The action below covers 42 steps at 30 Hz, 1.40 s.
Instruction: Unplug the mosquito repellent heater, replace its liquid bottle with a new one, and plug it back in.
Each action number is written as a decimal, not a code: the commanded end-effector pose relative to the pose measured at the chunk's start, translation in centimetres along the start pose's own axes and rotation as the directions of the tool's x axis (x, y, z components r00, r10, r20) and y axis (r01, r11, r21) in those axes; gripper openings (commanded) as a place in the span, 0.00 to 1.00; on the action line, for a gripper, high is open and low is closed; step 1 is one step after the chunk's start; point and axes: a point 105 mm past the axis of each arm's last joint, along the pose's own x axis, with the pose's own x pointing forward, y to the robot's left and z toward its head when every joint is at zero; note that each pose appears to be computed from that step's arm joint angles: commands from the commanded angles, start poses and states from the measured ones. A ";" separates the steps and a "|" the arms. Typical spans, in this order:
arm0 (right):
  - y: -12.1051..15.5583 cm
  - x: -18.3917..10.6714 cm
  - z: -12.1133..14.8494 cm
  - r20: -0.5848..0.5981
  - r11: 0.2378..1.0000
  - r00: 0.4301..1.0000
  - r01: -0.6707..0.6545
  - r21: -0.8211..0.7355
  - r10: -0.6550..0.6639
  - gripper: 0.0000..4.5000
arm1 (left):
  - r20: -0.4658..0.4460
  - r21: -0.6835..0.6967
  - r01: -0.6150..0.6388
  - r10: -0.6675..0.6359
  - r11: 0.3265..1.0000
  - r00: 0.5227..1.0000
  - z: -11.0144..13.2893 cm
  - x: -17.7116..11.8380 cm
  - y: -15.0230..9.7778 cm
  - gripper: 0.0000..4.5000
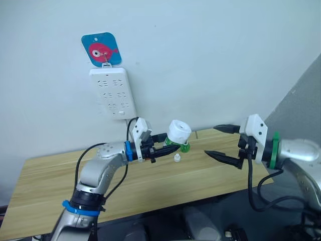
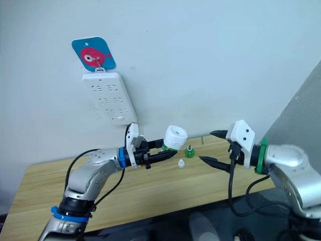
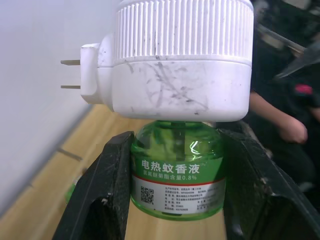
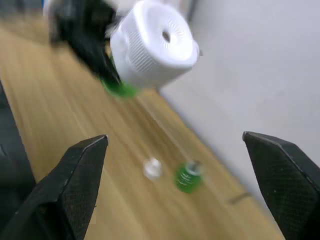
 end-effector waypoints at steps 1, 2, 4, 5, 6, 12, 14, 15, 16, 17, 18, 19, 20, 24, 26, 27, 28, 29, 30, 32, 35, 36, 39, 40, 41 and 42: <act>1.1 0.5 1.7 0.099 0.982 0.986 0.118 0.144 -0.133 1.00 | 0.118 0.178 -0.040 0.019 0.983 0.993 2.3 0.7 -0.9 0.50; 1.2 0.8 1.8 0.125 0.967 0.975 0.155 0.201 -0.182 1.00 | 0.151 0.212 -0.083 0.052 0.974 0.987 2.5 0.9 -0.7 0.50; 1.4 1.6 2.0 0.146 0.936 0.953 0.218 0.277 -0.265 1.00 | 0.208 0.253 -0.144 0.091 0.957 0.974 3.0 1.4 -0.6 0.50; 1.4 1.9 2.0 0.147 0.922 0.943 0.244 0.301 -0.298 1.00 | 0.230 0.260 -0.171 0.111 0.950 0.967 3.2 1.6 -0.5 0.50; 1.7 2.3 2.2 0.152 0.915 0.937 0.255 0.314 -0.313 1.00 | 0.251 0.280 -0.198 0.127 0.939 0.960 3.4 1.8 -0.4 0.50; 2.7 3.9 3.6 0.186 0.909 0.928 0.250 0.333 -0.323 1.00 | 0.307 0.318 -0.288 0.189 0.903 0.933 3.7 2.2 0.3 0.50; 2.7 4.2 4.0 0.203 0.909 0.922 0.252 0.333 -0.330 1.00 | 0.319 0.319 -0.313 0.210 0.895 0.924 3.8 2.2 0.6 0.50; 2.6 4.3 4.3 0.214 0.909 0.919 0.251 0.332 -0.332 1.00 | 0.323 0.320 -0.319 0.213 0.892 0.922 3.8 2.2 0.7 0.50; 2.5 4.4 4.5 0.226 0.909 0.915 0.248 0.334 -0.333 1.00 | 0.325 0.315 -0.322 0.218 0.893 0.920 3.8 2.2 0.7 0.50; 2.4 4.5 4.7 0.235 0.909 0.912 0.251 0.332 -0.337 1.00 | 0.327 0.315 -0.321 0.215 0.893 0.920 3.8 2.3 0.6 0.50; 2.3 4.6 4.8 0.240 0.910 0.909 0.254 0.329 -0.340 1.00 | 0.328 0.316 -0.318 0.212 0.894 0.921 3.8 2.3 0.6 0.50; 2.2 4.8 4.9 0.243 0.912 0.909 0.252 0.324 -0.338 1.00 | 0.327 0.299 -0.318 0.216 0.900 0.920 3.7 2.3 0.5 0.50; 2.1 5.0 4.9 0.245 0.914 0.909 0.251 0.320 -0.336 1.00 | 0.326 0.287 -0.318 0.219 0.904 0.919 3.6 2.3 0.5 0.50; 1.6 5.9 4.9 0.257 0.920 0.909 0.245 0.304 -0.327 1.00 | 0.339 0.287 -0.312 0.208 0.906 0.917 4.0 2.4 0.1 0.50; 1.7 6.4 5.2 0.269 0.929 0.912 0.227 0.293 -0.308 1.00 | 0.339 0.279 -0.317 0.216 0.906 0.916 4.0 2.4 0.1 0.50; 1.8 6.7 5.4 0.280 0.931 0.911 0.218 0.291 -0.301 1.00 | 0.339 0.287 -0.313 0.210 0.905 0.917 4.1 2.4 0.0 0.50; 1.8 7.0 5.6 0.289 0.933 0.910 0.212 0.290 -0.296 1.00 | 0.339 0.289 -0.312 0.208 0.905 0.917 4.1 2.4 0.0 0.50; 1.8 7.2 5.8 0.297 0.935 0.908 0.210 0.285 -0.295 1.00 | 0.339 0.295 -0.312 0.206 0.903 0.918 4.2 2.3 0.0 0.50; 1.8 7.4 5.9 0.302 0.935 0.906 0.211 0.284 -0.297 1.00 | 0.339 0.301 -0.310 0.203 0.902 0.919 4.2 2.3 -0.1 0.50; 1.6 7.6 5.9 0.305 0.935 0.903 0.217 0.282 -0.302 1.00 | 0.341 0.299 -0.315 0.207 0.901 0.917 4.2 2.3 0.0 0.50; 1.4 7.8 6.0 0.312 0.934 0.900 0.219 0.283 -0.305 1.00 | 0.344 0.299 -0.316 0.207 0.901 0.916 4.4 2.2 0.0 0.50; 1.4 7.8 6.0 0.315 0.933 0.899 0.215 0.288 -0.304 0.96 | 0.345 0.298 -0.315 0.206 0.901 0.916 4.4 2.2 0.0 0.50; 1.5 7.9 6.0 0.316 0.936 0.901 0.209 0.283 -0.296 0.78 | 0.348 0.294 -0.319 0.210 0.901 0.914 4.5 2.2 0.1 0.50; 1.5 8.0 6.0 0.316 0.938 0.903 0.204 0.281 -0.291 0.70 | 0.350 0.294 -0.321 0.211 0.900 0.913 4.6 2.2 0.1 0.50; 1.5 8.0 6.1 0.318 0.938 0.903 0.201 0.281 -0.289 0.66 | 0.351 0.295 -0.322 0.212 0.900 0.912 4.6 2.2 0.1 0.50; 1.6 8.0 6.1 0.320 0.938 0.903 0.198 0.285 -0.288 0.66 | 0.351 0.296 -0.322 0.211 0.899 0.912 4.6 2.2 0.1 0.50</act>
